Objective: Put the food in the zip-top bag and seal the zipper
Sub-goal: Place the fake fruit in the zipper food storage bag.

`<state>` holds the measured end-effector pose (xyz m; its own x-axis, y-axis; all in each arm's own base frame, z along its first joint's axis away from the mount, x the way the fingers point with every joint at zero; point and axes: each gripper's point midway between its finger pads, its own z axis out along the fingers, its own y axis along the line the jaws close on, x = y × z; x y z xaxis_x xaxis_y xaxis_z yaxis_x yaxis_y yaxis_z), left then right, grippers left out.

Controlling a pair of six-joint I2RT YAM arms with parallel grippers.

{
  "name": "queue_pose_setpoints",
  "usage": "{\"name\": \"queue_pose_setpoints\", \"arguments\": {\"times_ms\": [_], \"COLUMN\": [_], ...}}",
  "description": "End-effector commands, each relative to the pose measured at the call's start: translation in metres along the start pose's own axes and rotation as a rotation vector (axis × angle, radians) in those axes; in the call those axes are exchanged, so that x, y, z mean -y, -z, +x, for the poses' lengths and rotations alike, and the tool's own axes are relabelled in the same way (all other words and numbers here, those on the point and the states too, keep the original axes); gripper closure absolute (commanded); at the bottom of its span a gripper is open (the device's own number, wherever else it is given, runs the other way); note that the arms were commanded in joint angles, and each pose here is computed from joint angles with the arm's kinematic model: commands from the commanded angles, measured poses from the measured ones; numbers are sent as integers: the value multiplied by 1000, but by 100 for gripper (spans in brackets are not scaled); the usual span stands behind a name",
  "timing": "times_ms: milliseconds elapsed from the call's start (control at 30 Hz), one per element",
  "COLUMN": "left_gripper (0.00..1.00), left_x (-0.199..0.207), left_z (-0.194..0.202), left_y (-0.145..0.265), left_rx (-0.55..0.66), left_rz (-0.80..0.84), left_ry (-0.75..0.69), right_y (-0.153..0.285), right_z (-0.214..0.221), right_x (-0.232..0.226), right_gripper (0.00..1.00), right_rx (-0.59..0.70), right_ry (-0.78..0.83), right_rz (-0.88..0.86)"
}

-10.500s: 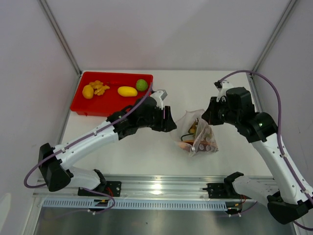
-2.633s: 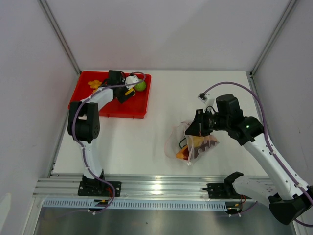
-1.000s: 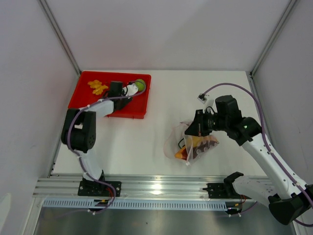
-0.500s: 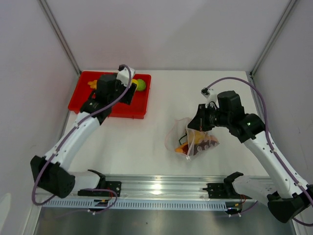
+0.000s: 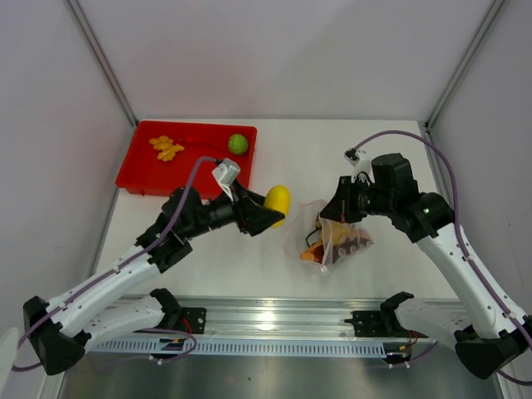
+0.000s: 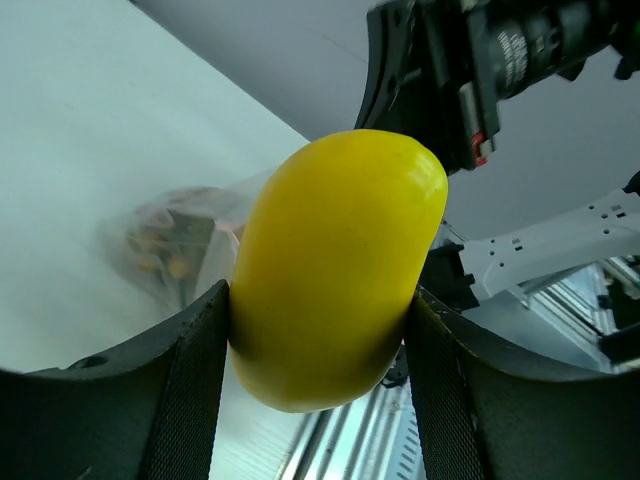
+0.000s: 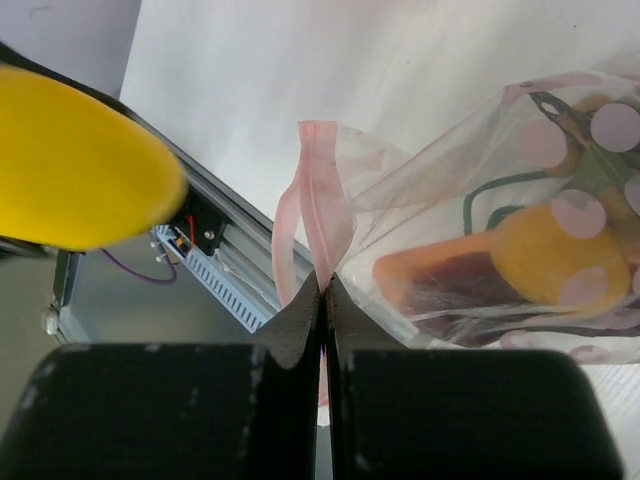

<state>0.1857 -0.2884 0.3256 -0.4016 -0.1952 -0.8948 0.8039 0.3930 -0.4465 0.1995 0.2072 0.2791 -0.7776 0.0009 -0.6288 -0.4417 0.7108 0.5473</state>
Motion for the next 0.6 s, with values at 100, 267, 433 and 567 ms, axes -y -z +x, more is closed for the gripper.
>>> {"name": "queue_pose_setpoints", "arguments": {"times_ms": [100,267,433,567], "left_gripper": [99,99,99,99], "left_x": [35,30,25,18], "left_z": [13,20,32,37], "left_y": [-27,-42,-58,-60], "left_rx": [69,138,120,163], "left_rz": [149,130,72,60], "left_ry": [204,345,421,480], "right_y": [22,26,27,30], "right_z": [-29,-40,-45,-52], "right_x": [-40,-48,-55,-61], "right_gripper": [100,100,100,100], "right_rx": [103,146,160,192], "right_ry": [-20,-43,-79,-102], "right_rz": [-134,-162,-195,-217]}}
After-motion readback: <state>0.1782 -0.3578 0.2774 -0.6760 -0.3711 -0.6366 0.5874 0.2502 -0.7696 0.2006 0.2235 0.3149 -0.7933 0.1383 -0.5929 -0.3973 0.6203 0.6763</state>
